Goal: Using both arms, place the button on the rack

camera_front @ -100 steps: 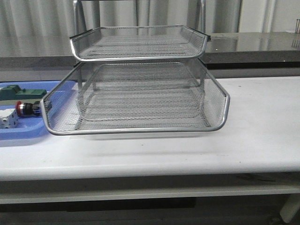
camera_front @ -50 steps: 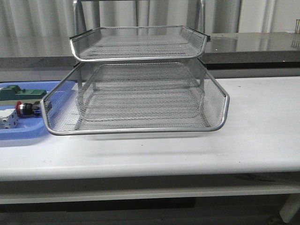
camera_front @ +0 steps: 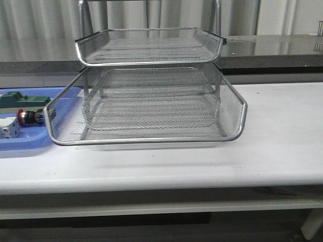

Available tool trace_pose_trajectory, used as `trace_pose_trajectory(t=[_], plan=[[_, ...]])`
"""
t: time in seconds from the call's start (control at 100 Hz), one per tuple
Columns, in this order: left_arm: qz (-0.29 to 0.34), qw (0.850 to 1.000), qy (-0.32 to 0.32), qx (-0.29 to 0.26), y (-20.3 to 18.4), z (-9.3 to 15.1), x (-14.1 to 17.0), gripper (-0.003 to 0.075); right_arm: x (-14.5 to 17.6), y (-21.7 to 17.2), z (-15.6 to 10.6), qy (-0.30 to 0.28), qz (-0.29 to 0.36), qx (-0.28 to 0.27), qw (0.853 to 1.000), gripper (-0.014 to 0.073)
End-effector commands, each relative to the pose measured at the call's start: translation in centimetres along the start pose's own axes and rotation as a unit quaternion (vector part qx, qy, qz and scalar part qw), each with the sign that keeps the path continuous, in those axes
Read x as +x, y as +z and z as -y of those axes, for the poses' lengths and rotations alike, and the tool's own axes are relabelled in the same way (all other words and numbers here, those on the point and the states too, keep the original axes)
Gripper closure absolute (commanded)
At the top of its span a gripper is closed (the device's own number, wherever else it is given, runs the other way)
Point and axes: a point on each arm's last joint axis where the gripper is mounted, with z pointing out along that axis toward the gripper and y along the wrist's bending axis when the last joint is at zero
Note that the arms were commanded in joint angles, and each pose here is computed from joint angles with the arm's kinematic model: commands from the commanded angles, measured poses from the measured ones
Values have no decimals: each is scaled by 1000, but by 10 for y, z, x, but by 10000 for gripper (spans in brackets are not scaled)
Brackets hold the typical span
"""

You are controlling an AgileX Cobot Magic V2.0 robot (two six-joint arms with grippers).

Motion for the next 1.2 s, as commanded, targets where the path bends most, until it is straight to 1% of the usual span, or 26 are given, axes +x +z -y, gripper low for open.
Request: trace_pose_trajectory(t=[0.0,0.08,0.12,0.88,0.94,1.02,1.07,1.19], plan=[[29,1000,-3,1,-1,1,10,741,-14,-6,1,3,45,4,999,551],[29,1000,-3,1,-1,1,10,741,-14,-6,1,3,45,4,999,671],[29,1000,-3,1,-1,1,10,741,-14,-6,1,3,45,4,999,661],[29,1000,-3,1,-1,1,10,741,-14,-6,1,3,45,4,999,666],[38,999,-4,1,-1,1,8,741,-14,-6,1,3,45,4,999,666],[53,998,-27,1,-2,0,2,741,-14,-6,1,3,45,4,999,666],[56,997,-54,0,-2,0,-2,741,-14,-6,1,3,45,4,999,666],[21,997,-68,3,-2,0,-16,741,-14,-6,1,3,45,4,999,666]])
